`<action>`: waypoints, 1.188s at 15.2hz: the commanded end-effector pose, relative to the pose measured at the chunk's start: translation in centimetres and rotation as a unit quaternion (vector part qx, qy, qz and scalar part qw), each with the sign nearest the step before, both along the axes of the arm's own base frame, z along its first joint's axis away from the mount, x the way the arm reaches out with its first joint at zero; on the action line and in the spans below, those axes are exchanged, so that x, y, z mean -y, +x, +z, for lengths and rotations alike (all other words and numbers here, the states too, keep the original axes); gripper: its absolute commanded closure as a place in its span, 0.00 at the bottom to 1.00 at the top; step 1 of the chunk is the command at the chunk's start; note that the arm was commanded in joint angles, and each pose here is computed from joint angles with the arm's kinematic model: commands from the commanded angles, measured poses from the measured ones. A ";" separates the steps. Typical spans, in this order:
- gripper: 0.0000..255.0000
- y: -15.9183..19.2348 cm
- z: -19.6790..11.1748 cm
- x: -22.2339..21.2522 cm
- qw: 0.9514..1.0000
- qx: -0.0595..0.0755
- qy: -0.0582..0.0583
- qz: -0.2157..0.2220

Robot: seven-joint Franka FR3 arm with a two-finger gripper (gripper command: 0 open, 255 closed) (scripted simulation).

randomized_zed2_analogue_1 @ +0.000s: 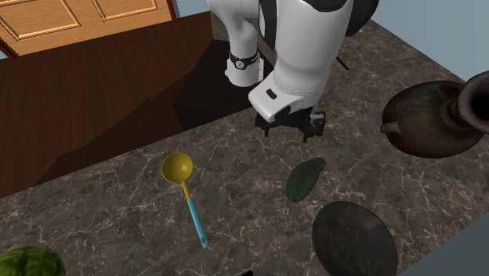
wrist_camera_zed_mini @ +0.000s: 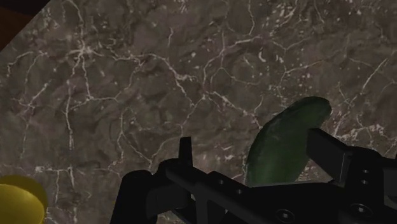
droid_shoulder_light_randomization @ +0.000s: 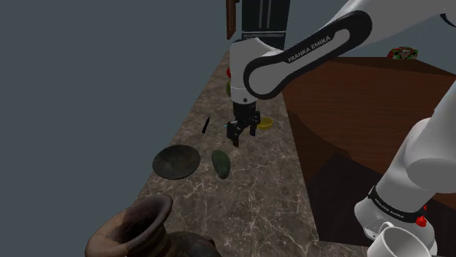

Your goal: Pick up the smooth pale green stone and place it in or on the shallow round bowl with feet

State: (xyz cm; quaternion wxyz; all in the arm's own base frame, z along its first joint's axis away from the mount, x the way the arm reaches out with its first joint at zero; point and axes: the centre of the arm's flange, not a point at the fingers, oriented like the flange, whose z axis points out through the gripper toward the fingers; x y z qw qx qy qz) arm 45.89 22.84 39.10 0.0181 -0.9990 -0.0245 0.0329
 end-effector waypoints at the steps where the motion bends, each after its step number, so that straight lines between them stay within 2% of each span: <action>1: 0.00 1.4 -1.0 -1.7 1.000 0.005 0.003 -0.003; 7: 0.00 5.5 -3.9 -6.9 1.000 0.017 0.010 -0.009; 14: 0.00 5.4 -7.6 -7.1 1.000 0.017 0.010 -0.009; 18: 0.00 5.4 -7.9 -7.1 1.000 0.017 0.010 -0.009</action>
